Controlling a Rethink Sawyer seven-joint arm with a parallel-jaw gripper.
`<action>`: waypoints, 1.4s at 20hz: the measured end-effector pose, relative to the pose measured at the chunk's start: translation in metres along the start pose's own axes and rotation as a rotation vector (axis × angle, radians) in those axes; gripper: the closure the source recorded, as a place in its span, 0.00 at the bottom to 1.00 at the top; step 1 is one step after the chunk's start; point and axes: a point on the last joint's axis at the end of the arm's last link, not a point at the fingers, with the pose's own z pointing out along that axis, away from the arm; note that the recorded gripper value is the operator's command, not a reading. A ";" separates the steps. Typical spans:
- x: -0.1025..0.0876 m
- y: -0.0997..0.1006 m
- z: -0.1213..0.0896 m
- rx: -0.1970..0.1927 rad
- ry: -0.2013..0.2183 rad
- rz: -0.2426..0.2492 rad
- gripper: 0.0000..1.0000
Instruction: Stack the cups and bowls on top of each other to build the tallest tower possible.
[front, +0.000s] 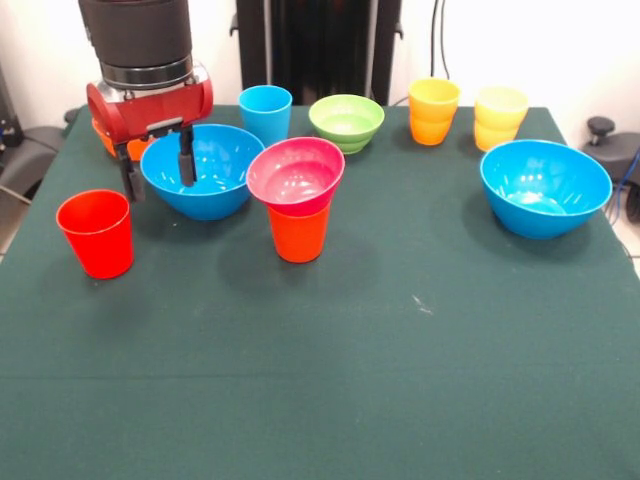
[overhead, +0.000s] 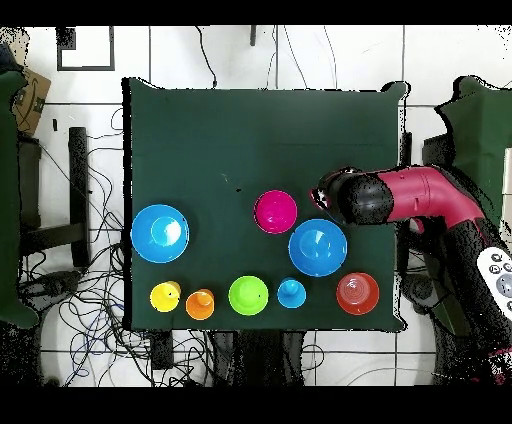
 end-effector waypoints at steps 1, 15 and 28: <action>0.000 0.000 0.000 0.001 0.000 0.000 0.00; 0.004 -0.006 -0.003 0.043 0.015 -0.030 0.00; 0.009 -0.008 -0.001 0.051 0.020 -0.034 0.00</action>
